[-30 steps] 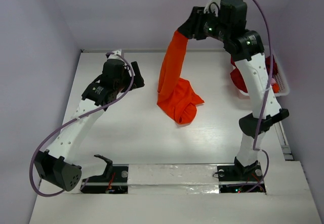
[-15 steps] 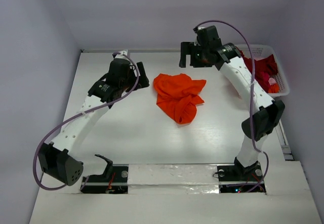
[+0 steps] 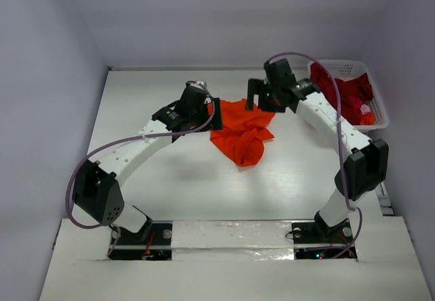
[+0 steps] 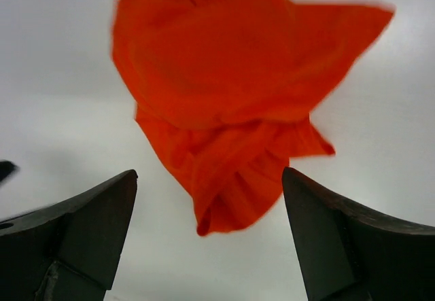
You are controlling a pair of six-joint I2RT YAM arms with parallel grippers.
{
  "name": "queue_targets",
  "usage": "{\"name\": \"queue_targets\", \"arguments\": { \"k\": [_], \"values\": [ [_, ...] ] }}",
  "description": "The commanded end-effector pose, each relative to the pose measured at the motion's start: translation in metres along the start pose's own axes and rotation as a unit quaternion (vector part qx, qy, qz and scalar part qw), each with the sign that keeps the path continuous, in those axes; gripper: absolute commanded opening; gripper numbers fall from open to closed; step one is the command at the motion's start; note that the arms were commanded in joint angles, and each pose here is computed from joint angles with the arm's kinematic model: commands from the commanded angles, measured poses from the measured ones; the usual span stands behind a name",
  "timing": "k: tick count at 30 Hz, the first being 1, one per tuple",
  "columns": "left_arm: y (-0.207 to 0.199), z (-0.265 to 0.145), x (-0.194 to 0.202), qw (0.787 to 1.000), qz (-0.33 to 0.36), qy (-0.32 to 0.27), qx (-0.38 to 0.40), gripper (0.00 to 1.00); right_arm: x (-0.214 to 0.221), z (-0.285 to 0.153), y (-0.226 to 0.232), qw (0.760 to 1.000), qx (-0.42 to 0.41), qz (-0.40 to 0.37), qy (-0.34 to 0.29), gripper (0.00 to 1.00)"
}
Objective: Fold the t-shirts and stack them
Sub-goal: Flatten out the tshirt
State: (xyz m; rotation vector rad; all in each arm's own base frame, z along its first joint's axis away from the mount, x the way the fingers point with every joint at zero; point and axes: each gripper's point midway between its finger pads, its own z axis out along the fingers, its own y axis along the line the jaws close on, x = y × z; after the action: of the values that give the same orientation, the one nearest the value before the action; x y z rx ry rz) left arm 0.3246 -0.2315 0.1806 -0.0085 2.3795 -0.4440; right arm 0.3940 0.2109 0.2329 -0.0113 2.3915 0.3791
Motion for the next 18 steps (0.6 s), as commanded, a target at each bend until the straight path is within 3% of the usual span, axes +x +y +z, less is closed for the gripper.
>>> {"name": "queue_targets", "arguments": {
  "k": [1, 2, 4, 10, 18],
  "values": [
    [-0.014, -0.006, -0.022, 0.999, -0.013, -0.029, 0.025, 0.99, 0.027, 0.005, -0.005, 0.999, -0.005, 0.036, 0.004, 0.85],
    [-0.016, -0.004, -0.021, 0.999, -0.012, -0.024, 0.027, 0.99, 0.032, 0.007, -0.009, 0.999, 0.0, 0.04, 0.006, 0.68],
    [-0.021, 0.004, -0.015, 1.0, -0.006, -0.005, 0.03, 0.99, 0.048, 0.014, -0.018, 0.999, 0.011, 0.05, 0.013, 0.59],
    [-0.032, 0.011, -0.018, 0.999, 0.004, 0.005, 0.036, 0.99, 0.056, 0.027, -0.023, 0.998, 0.018, 0.052, 0.014, 0.58],
    [-0.055, 0.029, -0.017, 0.997, 0.027, 0.039, 0.067, 0.99, 0.034, 0.038, -0.022, 0.997, 0.044, 0.067, -0.004, 0.57]
  ]
}}
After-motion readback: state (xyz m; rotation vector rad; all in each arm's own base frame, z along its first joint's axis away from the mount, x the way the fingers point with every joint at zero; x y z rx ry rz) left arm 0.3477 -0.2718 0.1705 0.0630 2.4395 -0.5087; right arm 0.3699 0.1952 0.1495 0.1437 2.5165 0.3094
